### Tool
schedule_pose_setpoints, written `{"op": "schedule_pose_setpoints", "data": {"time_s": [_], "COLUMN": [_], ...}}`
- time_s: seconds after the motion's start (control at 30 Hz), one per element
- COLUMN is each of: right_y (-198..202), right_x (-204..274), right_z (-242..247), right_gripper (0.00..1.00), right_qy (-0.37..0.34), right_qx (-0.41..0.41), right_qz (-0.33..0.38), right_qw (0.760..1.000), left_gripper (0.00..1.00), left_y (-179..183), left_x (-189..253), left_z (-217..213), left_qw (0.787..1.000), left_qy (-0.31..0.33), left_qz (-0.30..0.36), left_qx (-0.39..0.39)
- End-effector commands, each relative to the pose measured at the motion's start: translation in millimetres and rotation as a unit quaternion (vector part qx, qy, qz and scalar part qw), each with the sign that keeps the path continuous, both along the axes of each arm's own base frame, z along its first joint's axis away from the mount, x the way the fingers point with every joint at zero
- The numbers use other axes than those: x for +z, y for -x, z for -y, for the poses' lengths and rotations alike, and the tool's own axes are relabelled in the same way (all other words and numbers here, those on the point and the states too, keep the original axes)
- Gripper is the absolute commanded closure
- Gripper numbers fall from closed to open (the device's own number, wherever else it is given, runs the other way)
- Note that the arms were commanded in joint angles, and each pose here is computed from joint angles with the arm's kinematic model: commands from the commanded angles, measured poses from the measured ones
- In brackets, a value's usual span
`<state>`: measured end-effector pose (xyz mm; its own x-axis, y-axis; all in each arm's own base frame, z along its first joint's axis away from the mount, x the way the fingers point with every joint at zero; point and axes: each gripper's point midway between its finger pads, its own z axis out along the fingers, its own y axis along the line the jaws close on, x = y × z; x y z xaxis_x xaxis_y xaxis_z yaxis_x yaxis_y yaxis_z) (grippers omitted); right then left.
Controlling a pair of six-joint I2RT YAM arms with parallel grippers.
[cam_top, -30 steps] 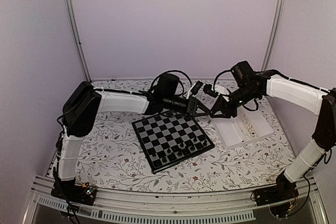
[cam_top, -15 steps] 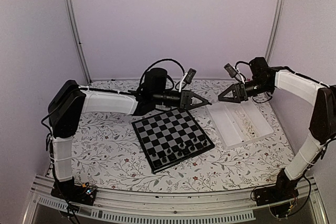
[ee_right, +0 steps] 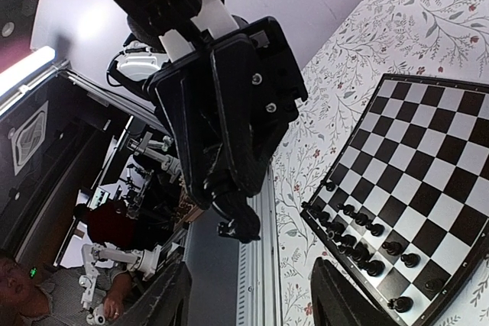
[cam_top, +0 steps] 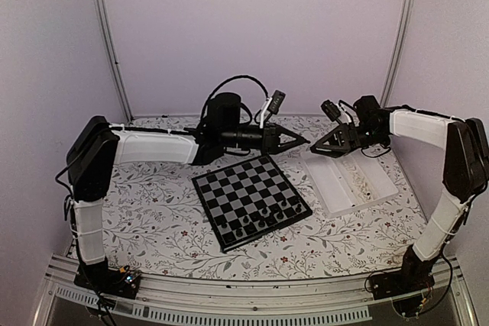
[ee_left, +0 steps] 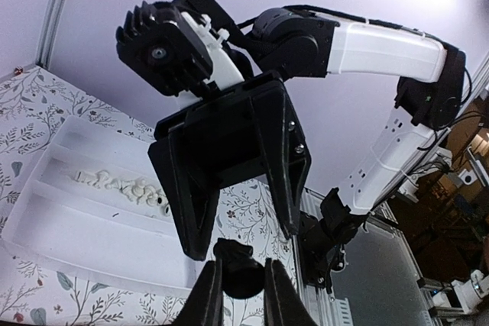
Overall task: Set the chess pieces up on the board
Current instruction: Place the chess piece on the chessboard.
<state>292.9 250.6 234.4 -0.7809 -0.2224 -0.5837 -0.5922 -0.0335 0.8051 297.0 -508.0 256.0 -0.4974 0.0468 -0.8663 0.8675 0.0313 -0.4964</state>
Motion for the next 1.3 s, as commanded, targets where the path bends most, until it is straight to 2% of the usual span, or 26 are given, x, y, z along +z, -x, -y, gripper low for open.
{"op": "schedule_pose_setpoints", "data": {"time_s": [0.0, 0.5, 0.87, 0.93, 1.0, 1.07, 1.17, 1.27], "right_y": [5, 9, 13, 12, 13, 14, 15, 16], "right_x": [4, 12, 17, 17, 19, 22, 25, 24], "right_z": [-6, -8, -7, -7, -6, -5, -5, -4], "right_gripper": [0.46, 0.57, 0.79, 0.79, 0.71, 0.66, 0.66, 0.73], "right_qy": [-0.026, -0.055, -0.069, -0.072, -0.080, -0.083, -0.083, -0.082], "right_qx": [0.020, 0.042, 0.058, 0.061, 0.070, 0.076, 0.077, 0.078], "right_qz": [-0.024, -0.041, -0.059, -0.064, -0.065, -0.072, -0.068, -0.068], "right_qw": [0.999, 0.997, 0.994, 0.993, 0.992, 0.991, 0.991, 0.991], "left_gripper": [0.85, 0.85, 0.86, 0.86, 0.86, 0.86, 0.86, 0.87], "left_y": [3, 8, 13, 14, 15, 15, 16, 16], "left_x": [8, -4, -7, -7, -7, -8, -11, -12], "left_z": [10, 23, 29, 29, 29, 29, 29, 29], "left_qw": [1.000, 0.999, 0.999, 0.999, 0.998, 0.998, 0.998, 0.998], "left_qy": [0.006, -0.017, -0.023, -0.025, -0.026, -0.028, -0.032, -0.033], "left_qz": [0.025, 0.033, 0.037, 0.038, 0.040, 0.042, 0.042, 0.043], "left_qx": [-0.009, -0.017, -0.025, -0.027, -0.029, -0.028, -0.029, -0.029]}}
